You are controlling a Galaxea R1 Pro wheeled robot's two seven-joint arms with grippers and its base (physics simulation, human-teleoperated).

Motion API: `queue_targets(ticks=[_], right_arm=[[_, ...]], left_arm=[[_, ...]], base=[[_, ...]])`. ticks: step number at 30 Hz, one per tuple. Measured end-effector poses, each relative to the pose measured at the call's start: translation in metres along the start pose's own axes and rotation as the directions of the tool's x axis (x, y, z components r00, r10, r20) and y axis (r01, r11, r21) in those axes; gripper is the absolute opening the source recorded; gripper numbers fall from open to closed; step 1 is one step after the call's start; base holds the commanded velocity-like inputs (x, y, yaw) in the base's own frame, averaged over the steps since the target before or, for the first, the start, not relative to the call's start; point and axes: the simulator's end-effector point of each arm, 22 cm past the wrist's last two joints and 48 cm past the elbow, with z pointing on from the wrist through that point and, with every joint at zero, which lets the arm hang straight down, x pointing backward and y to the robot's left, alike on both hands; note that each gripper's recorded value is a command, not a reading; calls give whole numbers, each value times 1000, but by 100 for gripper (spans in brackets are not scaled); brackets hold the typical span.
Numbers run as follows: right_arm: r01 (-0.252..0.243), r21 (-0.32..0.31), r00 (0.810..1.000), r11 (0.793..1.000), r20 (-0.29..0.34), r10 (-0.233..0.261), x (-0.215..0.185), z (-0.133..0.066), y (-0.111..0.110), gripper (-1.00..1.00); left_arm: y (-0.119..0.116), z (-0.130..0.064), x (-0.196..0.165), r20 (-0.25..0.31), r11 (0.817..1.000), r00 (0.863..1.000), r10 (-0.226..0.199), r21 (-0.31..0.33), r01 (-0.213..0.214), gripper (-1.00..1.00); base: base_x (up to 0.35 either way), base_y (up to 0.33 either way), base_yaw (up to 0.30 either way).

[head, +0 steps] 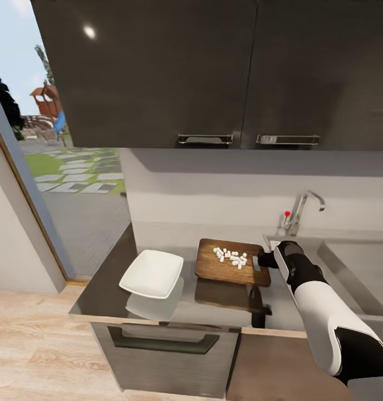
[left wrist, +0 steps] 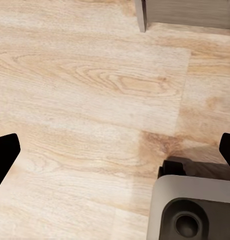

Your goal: In the kitchen, take the Vidalia onion out of the sink, dice it on the chopping board with the paring knife, put the diced onion into the bowl on the countertop, then place both the paring knife and the chopping board into the sink.

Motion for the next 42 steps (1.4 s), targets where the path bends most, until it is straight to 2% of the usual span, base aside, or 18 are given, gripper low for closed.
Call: queue_targets(ticks=[12,20,23,32,42], right_arm=[[4,7,1000,1000,12,-4,-6,-7,-3,-100],[7,100,1000,995,5,-8,-4,-9,-23,-100],[5,116,1000,993,1,-6,-4,-9,-26,-100],[6,117,999,993,-32,-2,3,-11,-26,-100],[13,109,999,994,-38,-9,3,-12,-19,-100]], left_arm=[[0,-1,-6,14,1000,1000,-3,1,3,100],[0,-1,-6,14,1000,1000,-4,1,4,100],[0,-1,-6,14,1000,1000,-3,1,3,100],[0,-1,-6,14,1000,1000,-2,1,2,100],[0,-1,-6,14,1000,1000,-3,1,3,100]], base=[[0,19,0],[0,0,0],[0,0,0],[0,0,0],[0,113,0]])
